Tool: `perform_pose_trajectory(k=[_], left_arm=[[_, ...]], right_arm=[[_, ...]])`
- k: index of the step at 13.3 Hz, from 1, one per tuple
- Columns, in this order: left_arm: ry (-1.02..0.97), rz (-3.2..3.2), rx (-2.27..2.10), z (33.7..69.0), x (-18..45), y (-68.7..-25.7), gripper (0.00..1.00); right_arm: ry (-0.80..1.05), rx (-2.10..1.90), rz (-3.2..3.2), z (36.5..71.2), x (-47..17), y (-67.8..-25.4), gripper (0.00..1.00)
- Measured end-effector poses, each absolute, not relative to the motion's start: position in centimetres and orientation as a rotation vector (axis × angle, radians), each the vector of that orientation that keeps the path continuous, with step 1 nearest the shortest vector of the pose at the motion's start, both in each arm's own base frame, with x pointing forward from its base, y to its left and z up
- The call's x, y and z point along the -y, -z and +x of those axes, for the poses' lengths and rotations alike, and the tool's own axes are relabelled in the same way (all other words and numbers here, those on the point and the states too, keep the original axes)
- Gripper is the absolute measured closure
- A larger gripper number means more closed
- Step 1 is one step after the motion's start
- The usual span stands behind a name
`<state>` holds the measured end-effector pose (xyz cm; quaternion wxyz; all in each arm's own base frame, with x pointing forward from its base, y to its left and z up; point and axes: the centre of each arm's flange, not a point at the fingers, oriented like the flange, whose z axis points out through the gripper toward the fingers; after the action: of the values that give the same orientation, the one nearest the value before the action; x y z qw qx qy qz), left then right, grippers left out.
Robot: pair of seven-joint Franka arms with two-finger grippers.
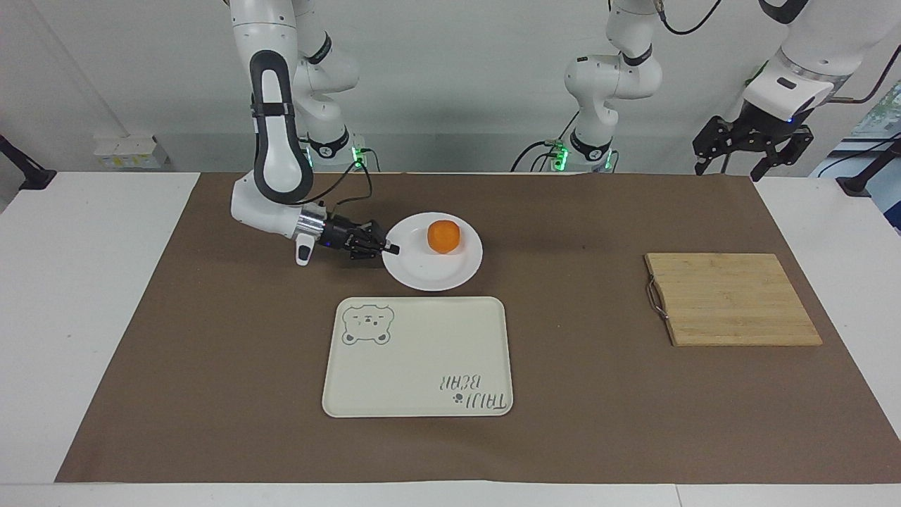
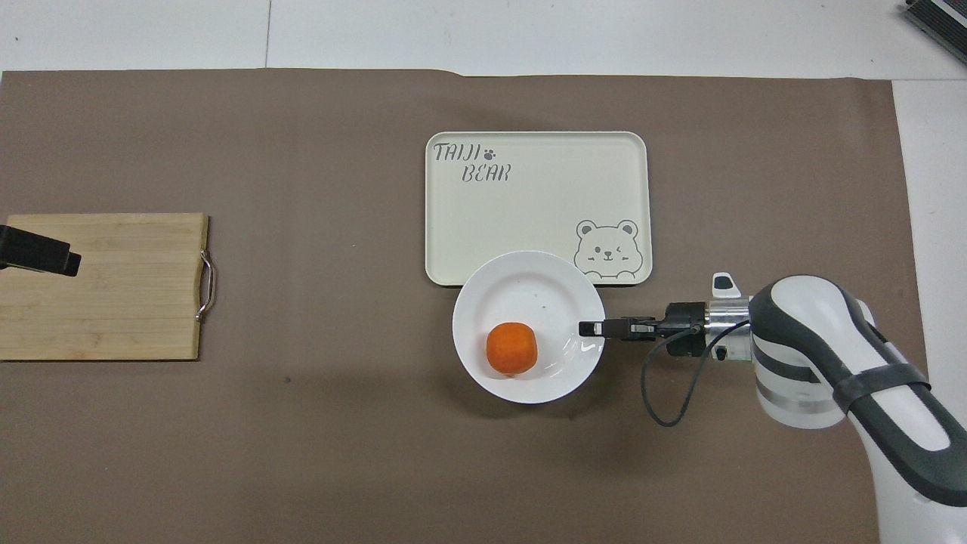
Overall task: Place orange and plate with both arms
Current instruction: 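Slide the plate with the right gripper onto the bear tray, then adjust the plate position on the tray with the right gripper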
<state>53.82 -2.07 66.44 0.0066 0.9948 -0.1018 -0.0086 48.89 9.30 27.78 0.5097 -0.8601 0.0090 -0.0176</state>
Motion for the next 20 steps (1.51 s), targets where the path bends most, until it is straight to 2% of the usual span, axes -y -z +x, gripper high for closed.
perform_pose_trajectory(k=[7, 20], left_arm=[[0.026, 3.112, 0.318, 53.8, 2.1, -66.5, 0.0], [0.026, 3.112, 0.318, 53.8, 2.1, -66.5, 0.0]], right_arm=[[0.055, -0.106, -2.065, 53.7, -9.0, -29.5, 0.96], [0.07, -0.326, -2.074, 66.0, -8.4, -34.1, 0.96]])
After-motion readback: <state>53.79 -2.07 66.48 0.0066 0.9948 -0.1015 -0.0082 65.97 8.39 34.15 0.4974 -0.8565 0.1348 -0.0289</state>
